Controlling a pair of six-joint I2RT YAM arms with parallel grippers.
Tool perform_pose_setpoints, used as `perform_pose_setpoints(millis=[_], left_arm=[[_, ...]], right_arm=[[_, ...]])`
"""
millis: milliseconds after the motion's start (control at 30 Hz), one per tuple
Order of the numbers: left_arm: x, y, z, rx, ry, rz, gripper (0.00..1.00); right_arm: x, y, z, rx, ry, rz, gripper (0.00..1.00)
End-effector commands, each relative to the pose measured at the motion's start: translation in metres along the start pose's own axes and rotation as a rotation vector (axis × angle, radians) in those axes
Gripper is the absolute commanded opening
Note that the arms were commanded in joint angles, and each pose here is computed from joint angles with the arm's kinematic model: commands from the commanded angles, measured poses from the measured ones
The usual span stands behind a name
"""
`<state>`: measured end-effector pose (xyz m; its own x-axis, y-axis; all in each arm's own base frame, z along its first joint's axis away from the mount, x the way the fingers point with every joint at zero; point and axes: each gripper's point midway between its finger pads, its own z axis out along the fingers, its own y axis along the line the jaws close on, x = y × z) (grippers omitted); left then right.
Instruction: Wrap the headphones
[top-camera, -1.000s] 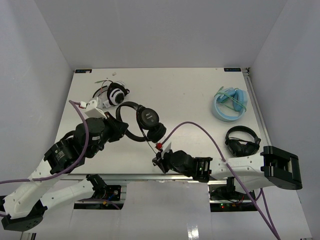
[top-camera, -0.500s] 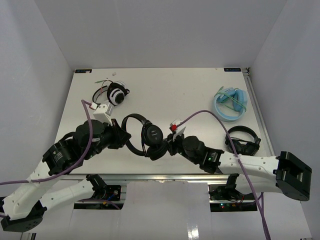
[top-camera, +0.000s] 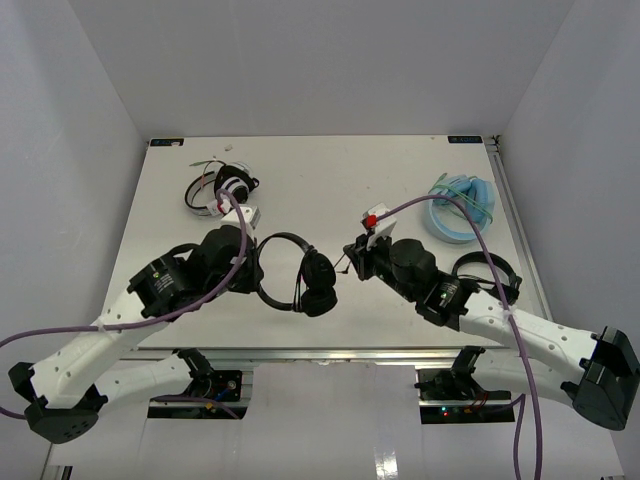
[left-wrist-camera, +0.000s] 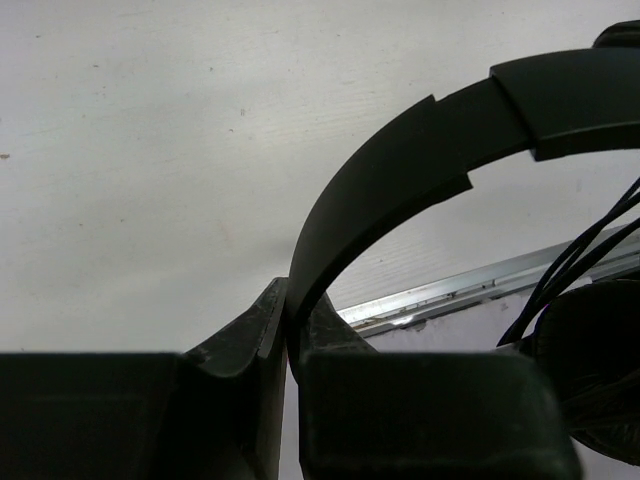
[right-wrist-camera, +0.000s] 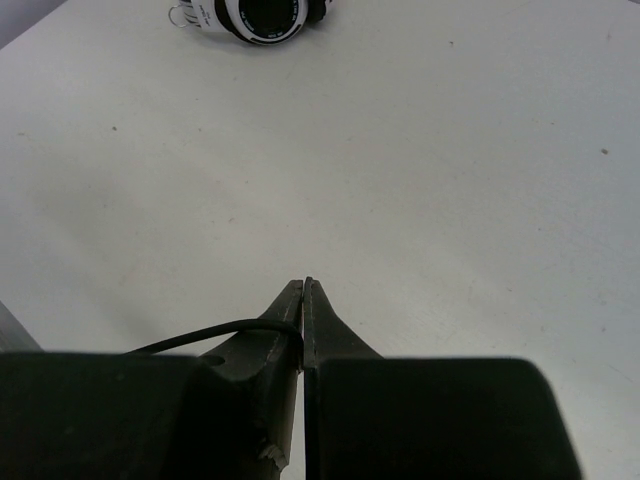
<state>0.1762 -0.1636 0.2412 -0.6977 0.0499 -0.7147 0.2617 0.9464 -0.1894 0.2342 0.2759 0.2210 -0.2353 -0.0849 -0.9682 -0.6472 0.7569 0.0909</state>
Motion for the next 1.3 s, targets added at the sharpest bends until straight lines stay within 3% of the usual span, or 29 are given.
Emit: perform_pose_setpoints(millis=[0,233,467,767,967,1267], left_arm=[[0.009,0.005,0.004,-0.004,0.035,0.115,0.00],[0.020,0.010,0.030,-0.045,0.077,0.217,0.00],[0.012,0.025,0.056,-0.220,0.111,0.301,0.00],[-0.028,0.044,0.064,-0.439,-0.036,0.318,0.00],[-0.040,0.037,0.065,-0.440,-0.118,0.306,0.00],[-0.033,0.040,0.079,-0.475,-0.136,0.317,0.00]], right_arm=[[-0.036,-0.019,-0.001,0.060,-0.024,-0.039,0.08],[-0.045,-0.016,0.003,0.012,0.072,-0.094,0.08],[-0.053,-0.009,0.001,-0.027,0.150,-0.139,0.08],[-0.049,0.013,0.003,-0.143,0.254,-0.136,0.08],[-0.053,0.015,0.012,-0.151,0.258,-0.134,0.08],[-0.070,0.023,0.030,-0.189,0.244,-0.122,0.08]])
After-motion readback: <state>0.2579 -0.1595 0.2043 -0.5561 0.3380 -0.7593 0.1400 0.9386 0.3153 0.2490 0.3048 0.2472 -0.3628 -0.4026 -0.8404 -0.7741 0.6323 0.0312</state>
